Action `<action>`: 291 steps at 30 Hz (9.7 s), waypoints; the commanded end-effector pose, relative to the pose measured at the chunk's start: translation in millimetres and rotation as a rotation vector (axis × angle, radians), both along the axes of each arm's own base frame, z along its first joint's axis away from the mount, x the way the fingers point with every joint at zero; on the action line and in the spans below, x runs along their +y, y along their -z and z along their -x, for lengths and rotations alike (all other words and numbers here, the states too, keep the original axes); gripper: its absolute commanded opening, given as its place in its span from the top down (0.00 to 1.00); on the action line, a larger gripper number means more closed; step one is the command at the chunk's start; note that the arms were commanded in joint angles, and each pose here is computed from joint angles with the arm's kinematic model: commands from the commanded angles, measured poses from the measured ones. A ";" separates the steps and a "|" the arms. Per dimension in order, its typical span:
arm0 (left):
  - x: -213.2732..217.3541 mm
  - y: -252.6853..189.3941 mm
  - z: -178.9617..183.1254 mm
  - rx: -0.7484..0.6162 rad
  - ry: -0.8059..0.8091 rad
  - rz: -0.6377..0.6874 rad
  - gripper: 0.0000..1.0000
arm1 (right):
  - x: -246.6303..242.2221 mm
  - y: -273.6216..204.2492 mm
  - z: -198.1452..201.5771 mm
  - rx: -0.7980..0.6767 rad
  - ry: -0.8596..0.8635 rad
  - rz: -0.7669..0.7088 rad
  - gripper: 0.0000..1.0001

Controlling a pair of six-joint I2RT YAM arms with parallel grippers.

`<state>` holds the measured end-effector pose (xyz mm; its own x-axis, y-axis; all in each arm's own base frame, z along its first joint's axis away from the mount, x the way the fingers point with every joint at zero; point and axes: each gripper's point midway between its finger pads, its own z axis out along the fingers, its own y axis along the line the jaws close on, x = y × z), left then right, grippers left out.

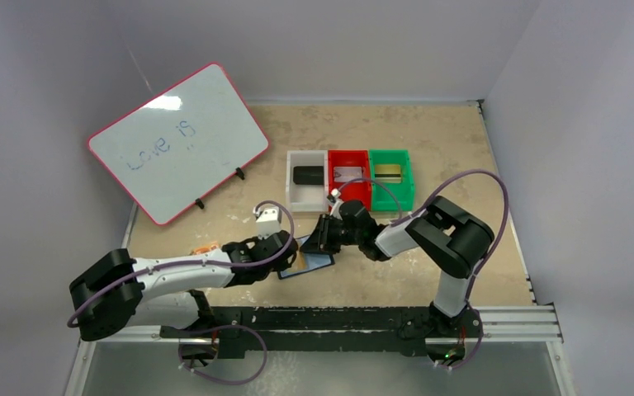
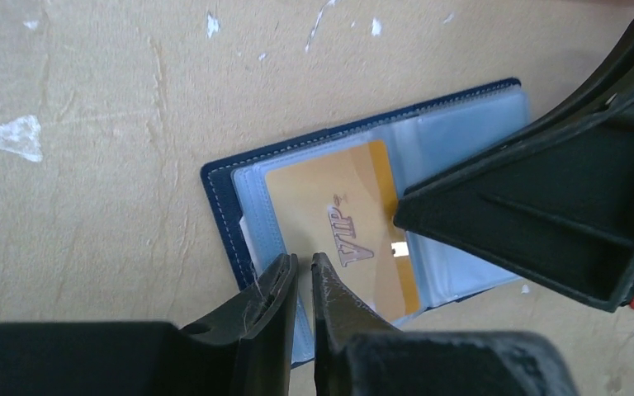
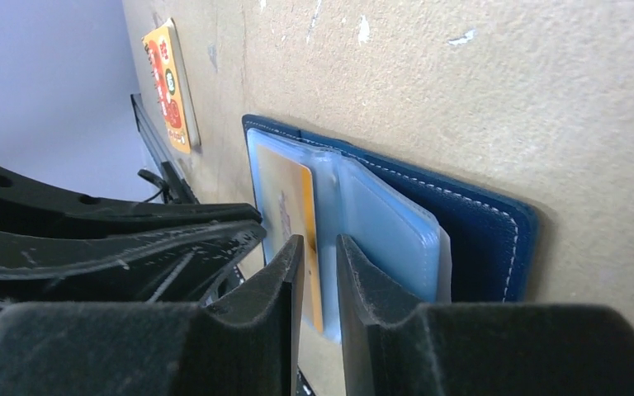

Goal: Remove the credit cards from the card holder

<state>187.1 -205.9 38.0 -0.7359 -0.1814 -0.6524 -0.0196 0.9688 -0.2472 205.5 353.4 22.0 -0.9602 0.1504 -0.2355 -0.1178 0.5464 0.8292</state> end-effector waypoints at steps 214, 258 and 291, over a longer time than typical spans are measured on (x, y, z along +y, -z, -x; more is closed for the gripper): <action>94.3 -184.1 -83.5 -0.177 -0.229 -0.026 0.24 | -234.7 -130.3 -253.9 -1.185 -0.241 0.879 0.68; 105.0 -192.6 -93.9 -0.229 -0.337 -0.025 0.22 | -236.4 -17.9 -211.1 -0.204 0.354 0.848 1.00; 133.3 -222.0 -90.1 -0.334 -0.449 -0.049 0.22 | -231.4 -134.4 -217.6 -0.472 0.531 0.679 0.90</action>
<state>273.2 -89.8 225.3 -0.4710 -0.3480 -0.8106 -0.3111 0.9254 -0.2166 421.1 118.5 80.6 -0.7275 0.1892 -0.6595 0.0946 0.9797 0.1768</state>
